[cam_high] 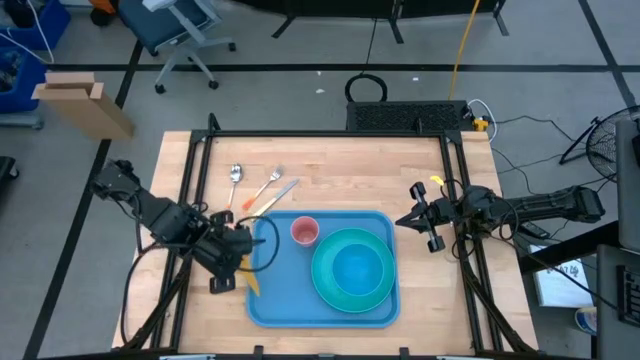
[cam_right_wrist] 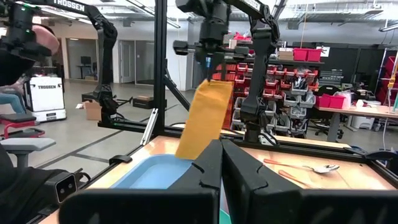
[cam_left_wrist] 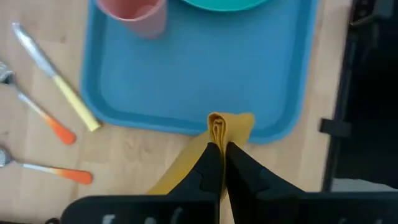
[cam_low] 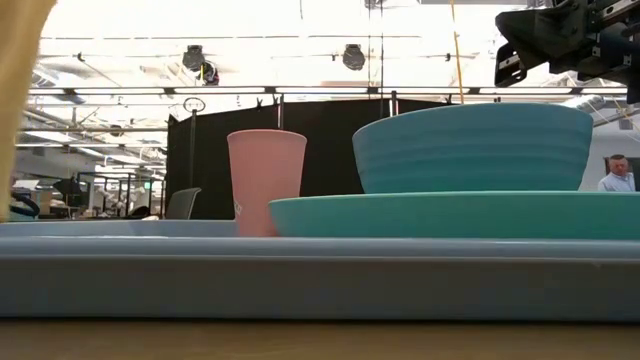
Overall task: Set up tray
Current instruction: Put the yellow napkin on the bottom left of the pink cup
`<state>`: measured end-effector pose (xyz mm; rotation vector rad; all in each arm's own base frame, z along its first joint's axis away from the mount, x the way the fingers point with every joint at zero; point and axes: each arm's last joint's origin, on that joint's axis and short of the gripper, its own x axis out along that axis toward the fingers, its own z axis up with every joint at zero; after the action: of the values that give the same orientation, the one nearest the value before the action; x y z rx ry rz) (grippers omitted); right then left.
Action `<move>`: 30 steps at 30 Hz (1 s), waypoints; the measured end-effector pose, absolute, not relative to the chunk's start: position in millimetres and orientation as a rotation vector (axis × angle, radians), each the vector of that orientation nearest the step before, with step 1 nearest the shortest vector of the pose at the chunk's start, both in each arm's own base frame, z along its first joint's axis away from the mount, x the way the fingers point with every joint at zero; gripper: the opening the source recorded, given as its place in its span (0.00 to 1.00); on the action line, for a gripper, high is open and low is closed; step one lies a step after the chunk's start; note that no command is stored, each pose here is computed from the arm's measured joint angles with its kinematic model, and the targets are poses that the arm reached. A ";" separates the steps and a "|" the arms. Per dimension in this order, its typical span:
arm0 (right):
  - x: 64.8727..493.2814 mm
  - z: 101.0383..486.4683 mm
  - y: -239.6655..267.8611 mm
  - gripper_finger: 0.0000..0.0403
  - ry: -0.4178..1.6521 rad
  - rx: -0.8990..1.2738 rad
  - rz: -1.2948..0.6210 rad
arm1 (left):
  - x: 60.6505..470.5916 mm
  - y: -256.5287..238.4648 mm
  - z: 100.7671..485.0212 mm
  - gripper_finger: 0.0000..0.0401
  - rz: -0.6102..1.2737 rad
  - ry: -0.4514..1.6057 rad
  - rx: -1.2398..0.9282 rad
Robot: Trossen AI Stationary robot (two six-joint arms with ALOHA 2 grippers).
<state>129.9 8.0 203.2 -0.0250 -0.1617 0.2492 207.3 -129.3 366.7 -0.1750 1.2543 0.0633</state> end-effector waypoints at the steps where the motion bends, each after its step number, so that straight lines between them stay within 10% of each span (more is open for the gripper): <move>1: 129.9 203.2 8.0 0.00 -0.162 -0.025 0.249 | 210.2 -132.6 366.9 0.01 0.060 1.257 -0.173; 30: 129.7 203.9 8.1 0.00 -0.170 -0.031 0.249 | 279.8 -159.7 363.3 0.01 -0.053 1.263 -0.251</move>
<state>129.7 8.1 203.9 -0.0306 -0.1699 0.2495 279.8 -159.7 363.3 -0.2505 1.2627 -0.0530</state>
